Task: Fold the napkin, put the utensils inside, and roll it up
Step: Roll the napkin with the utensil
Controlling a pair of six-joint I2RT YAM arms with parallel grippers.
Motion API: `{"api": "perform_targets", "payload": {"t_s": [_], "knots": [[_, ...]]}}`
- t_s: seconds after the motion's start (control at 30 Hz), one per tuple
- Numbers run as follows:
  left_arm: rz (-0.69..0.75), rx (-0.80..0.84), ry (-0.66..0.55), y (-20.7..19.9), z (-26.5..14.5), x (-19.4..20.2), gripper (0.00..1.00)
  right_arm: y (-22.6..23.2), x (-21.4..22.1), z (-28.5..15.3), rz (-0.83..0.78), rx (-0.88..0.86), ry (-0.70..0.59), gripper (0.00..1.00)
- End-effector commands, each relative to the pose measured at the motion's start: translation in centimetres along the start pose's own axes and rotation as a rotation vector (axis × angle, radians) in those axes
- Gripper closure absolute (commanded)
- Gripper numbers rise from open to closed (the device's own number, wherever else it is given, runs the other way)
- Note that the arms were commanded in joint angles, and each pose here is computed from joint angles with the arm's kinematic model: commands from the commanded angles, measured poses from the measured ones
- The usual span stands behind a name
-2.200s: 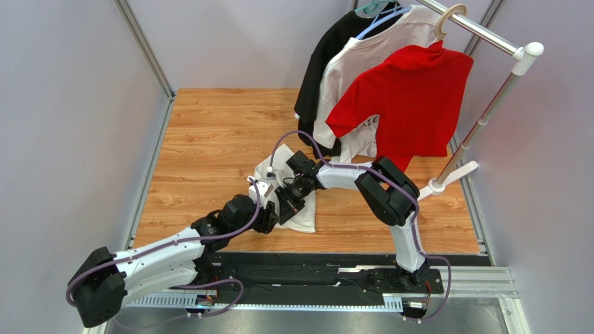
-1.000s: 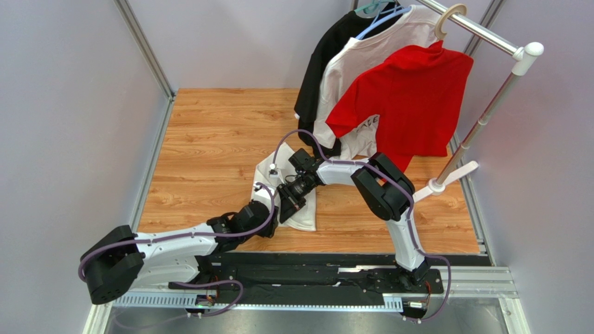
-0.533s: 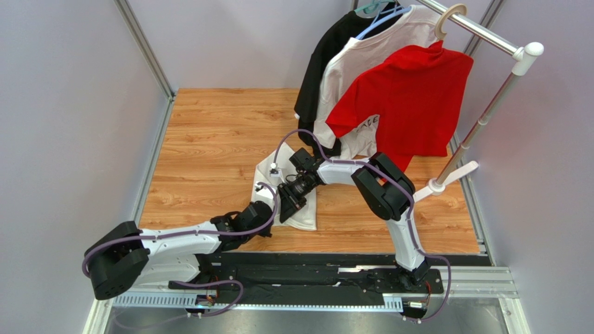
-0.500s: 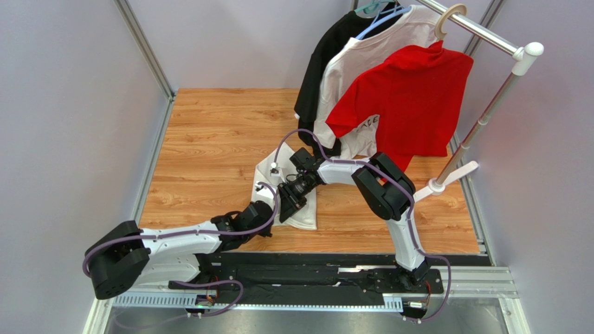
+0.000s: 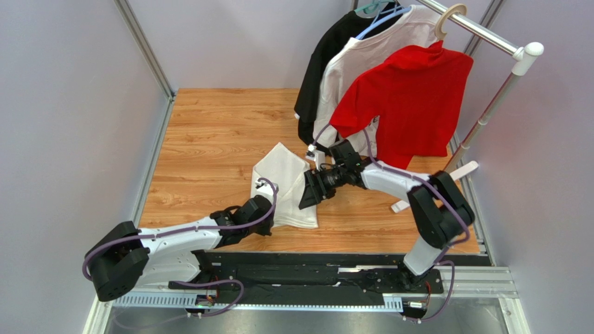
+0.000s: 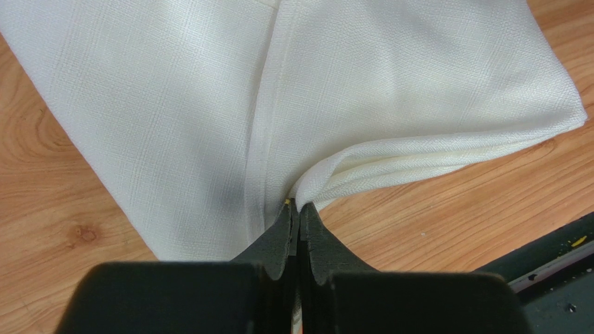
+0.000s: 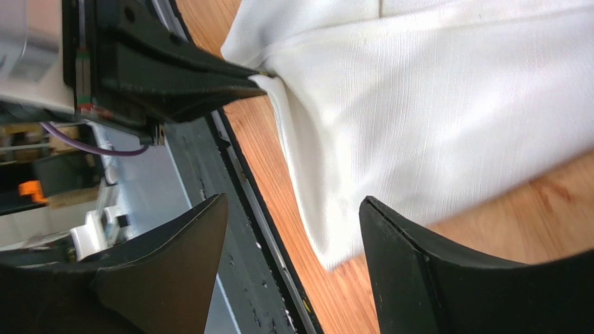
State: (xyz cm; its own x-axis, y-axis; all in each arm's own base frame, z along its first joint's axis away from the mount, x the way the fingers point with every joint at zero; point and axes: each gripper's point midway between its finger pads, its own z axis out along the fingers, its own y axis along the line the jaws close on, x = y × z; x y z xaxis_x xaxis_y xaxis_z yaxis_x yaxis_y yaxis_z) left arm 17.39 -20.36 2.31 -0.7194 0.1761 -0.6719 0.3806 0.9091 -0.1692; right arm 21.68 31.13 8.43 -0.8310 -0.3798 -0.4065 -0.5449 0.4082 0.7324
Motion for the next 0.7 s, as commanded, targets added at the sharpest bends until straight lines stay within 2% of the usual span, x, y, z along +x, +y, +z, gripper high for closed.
{"api": "perform_targets", "payload": {"t_s": [0.0,0.07,0.1,0.3,0.67], "knots": [[0.001,0.082,0.066,-1.2,-0.6,-0.5,1.0,1.1,-1.2,-1.7,-0.167,0.173,-0.181,0.26],[-0.018,0.102,0.099,-1.3,-0.7,-0.4,1.0,1.6,0.2,-1.1,-0.282,0.24,-0.175,0.26],[-0.023,0.103,0.118,-1.3,-0.8,-0.4,1.0,0.7,-0.1,-1.4,-0.319,0.336,-0.208,0.26],[-0.076,0.132,0.228,-1.0,-1.2,0.1,1.0,1.9,-0.2,-1.7,-0.629,0.572,-0.304,0.25],[-0.109,0.096,0.324,0.0,-0.4,1.1,1.0,2.5,3.0,2.6,-0.919,0.655,-0.14,0.25]]}}
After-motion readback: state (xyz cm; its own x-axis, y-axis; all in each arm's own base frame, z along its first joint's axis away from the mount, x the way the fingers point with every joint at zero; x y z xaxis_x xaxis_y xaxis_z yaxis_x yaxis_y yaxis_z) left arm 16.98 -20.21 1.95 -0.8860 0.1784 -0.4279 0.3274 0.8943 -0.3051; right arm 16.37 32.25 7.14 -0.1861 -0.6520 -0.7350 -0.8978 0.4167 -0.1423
